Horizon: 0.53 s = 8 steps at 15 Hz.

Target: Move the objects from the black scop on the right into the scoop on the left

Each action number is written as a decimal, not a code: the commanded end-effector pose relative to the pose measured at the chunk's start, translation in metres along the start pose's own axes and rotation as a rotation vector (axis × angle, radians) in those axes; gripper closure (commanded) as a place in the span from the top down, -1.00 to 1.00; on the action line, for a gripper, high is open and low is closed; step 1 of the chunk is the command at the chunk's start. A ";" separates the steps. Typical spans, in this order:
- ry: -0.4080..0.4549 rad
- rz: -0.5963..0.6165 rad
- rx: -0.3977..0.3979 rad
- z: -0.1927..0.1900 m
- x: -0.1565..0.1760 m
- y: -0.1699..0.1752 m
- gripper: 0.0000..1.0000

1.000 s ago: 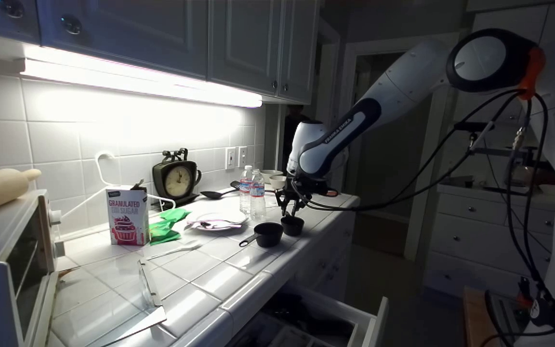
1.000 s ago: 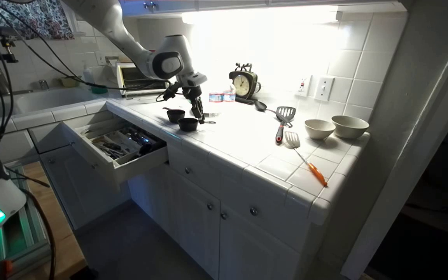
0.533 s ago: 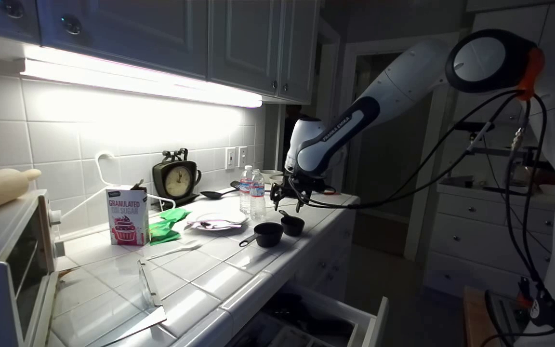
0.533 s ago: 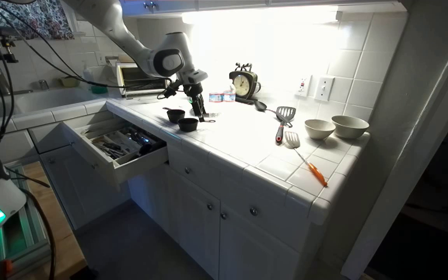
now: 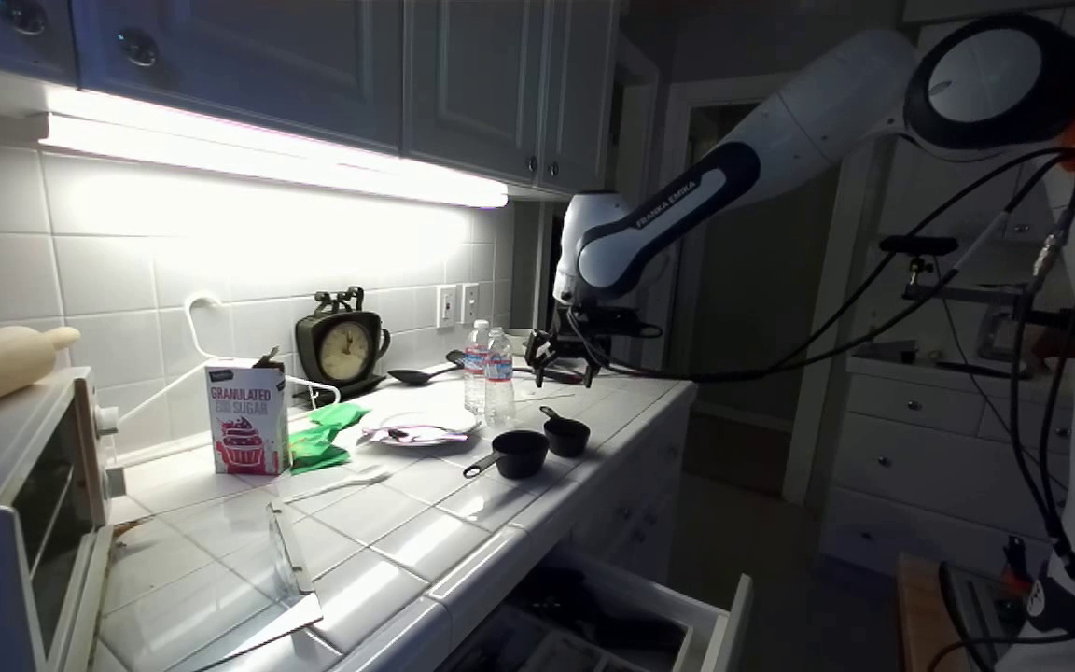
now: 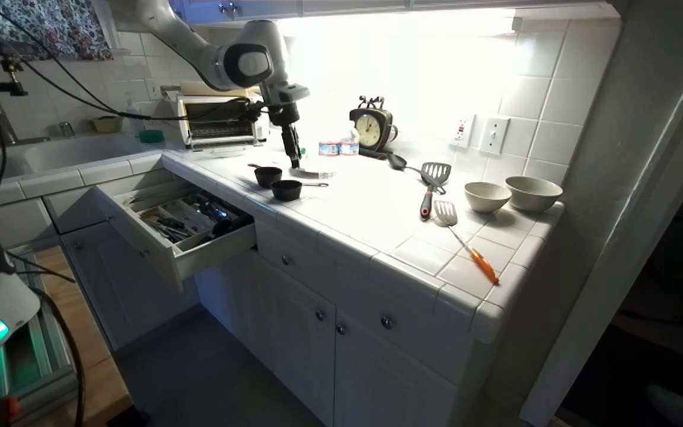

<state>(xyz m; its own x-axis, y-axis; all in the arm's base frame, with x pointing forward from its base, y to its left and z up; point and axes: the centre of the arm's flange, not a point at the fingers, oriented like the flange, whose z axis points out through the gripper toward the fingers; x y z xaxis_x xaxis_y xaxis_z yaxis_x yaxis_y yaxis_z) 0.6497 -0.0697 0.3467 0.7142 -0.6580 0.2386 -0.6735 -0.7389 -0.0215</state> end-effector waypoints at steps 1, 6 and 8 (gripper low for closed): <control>-0.007 -0.114 -0.016 -0.038 -0.013 0.010 1.00; -0.024 -0.283 0.009 -0.066 -0.022 0.014 1.00; -0.035 -0.345 0.018 -0.072 -0.027 0.015 1.00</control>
<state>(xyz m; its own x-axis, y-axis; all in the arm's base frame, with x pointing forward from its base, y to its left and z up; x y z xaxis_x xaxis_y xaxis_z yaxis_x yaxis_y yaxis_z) 0.6282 -0.0558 0.3990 0.8635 -0.4518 0.2241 -0.4689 -0.8828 0.0270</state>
